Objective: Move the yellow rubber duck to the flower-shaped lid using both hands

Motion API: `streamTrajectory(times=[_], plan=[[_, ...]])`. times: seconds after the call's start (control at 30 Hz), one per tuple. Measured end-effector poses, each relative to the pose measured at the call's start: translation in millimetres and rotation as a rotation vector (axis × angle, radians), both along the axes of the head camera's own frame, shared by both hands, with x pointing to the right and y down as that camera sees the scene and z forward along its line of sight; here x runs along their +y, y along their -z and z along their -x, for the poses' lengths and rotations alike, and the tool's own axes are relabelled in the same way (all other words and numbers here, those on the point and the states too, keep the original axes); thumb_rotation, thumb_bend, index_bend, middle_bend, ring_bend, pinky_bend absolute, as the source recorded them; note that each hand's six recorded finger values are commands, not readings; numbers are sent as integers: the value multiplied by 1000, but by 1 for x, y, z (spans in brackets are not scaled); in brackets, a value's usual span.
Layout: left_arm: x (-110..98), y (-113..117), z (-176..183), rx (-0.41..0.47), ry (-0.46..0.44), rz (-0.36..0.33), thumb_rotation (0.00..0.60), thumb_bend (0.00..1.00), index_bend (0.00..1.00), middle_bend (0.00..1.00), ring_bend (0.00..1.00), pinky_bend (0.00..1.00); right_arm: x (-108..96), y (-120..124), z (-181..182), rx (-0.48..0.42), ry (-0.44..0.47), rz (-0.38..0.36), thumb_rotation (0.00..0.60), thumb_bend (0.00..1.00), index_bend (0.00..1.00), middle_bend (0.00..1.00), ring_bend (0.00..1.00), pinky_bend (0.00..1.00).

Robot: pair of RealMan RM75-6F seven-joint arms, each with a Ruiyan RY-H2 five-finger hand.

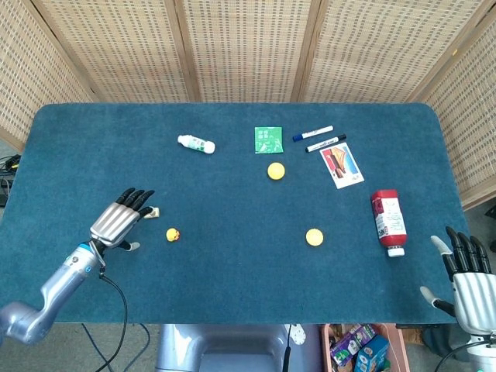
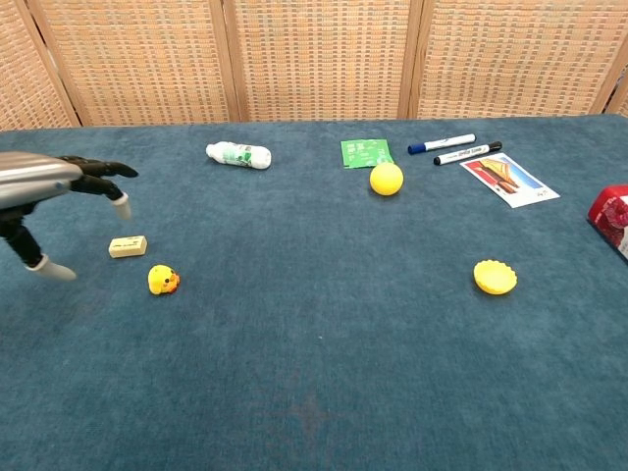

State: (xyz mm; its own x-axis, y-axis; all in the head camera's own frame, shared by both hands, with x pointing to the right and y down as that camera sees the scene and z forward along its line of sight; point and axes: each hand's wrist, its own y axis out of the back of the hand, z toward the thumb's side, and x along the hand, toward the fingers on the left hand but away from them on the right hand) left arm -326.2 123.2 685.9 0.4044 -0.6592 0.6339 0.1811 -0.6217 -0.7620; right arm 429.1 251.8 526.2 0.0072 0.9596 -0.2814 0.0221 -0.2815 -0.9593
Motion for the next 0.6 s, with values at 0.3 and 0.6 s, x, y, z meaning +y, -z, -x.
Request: streamTrajectory(times=[0.3, 0.6], plan=[[-5, -26, -24, -35, -50, 16, 600, 231, 379, 0, 0, 0, -3, -9, -2, 14, -14, 19, 600, 0, 0, 0, 0, 0], [-4, -33, -42, -24, -86, 29, 600, 239, 383, 0, 0, 0, -6, -12, -5, 17, -25, 25, 600, 0, 0, 0, 0, 0]])
